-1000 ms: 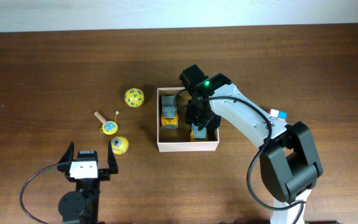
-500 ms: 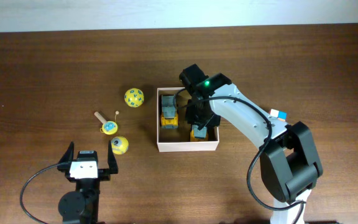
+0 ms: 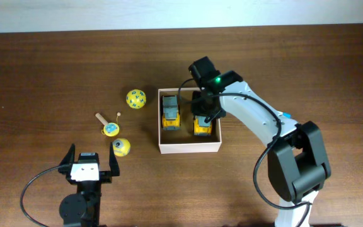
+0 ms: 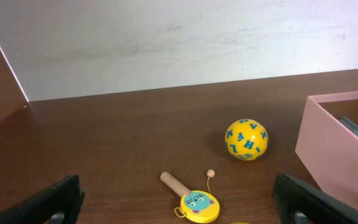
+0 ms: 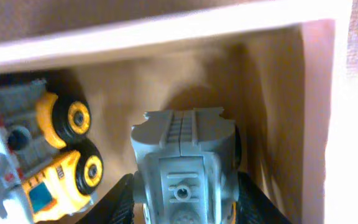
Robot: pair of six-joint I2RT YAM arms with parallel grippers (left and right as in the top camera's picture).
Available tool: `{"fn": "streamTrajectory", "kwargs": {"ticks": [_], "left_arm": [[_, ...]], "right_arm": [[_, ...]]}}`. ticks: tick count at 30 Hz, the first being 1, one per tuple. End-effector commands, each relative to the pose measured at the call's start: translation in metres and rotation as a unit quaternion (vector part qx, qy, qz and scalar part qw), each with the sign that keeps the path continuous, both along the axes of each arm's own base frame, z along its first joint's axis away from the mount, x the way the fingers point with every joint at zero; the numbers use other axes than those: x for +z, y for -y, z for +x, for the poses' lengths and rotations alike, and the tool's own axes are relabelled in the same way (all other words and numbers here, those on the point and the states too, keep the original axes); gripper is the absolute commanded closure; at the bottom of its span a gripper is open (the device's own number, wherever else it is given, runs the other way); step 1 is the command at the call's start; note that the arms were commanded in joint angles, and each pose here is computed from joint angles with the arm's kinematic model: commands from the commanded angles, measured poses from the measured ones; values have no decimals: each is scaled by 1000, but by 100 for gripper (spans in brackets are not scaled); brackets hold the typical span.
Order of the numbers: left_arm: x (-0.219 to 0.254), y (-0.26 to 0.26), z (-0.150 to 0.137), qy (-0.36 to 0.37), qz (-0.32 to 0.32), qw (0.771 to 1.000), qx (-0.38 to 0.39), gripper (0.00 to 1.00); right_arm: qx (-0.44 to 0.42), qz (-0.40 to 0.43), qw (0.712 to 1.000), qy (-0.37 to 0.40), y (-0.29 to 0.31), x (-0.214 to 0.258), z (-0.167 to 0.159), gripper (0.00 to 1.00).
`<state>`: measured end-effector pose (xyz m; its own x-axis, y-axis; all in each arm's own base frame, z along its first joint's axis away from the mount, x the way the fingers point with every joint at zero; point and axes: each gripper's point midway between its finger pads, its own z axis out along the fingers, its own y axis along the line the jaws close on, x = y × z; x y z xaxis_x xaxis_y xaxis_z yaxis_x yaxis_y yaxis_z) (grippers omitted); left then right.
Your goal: Pack container
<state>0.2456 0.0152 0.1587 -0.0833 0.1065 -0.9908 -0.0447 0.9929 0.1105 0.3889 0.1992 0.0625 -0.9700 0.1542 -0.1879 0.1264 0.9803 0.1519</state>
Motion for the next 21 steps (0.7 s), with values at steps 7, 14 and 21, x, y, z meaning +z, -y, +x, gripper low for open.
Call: {"fn": "streamTrajectory", "kwargs": {"ticks": [7,14,21], "left_arm": [[-3,3,0,-3,7,1000,-7,1],[-3,3,0,-3,7,1000,-7,1],[-3,3,0,-3,7,1000,-7,1]], "right_arm": [[45,-18,998,28,14,1,16,50],[59,-18,998,29,13,1,15,32],[93,-6,995,40,4,15,21,26]]}}
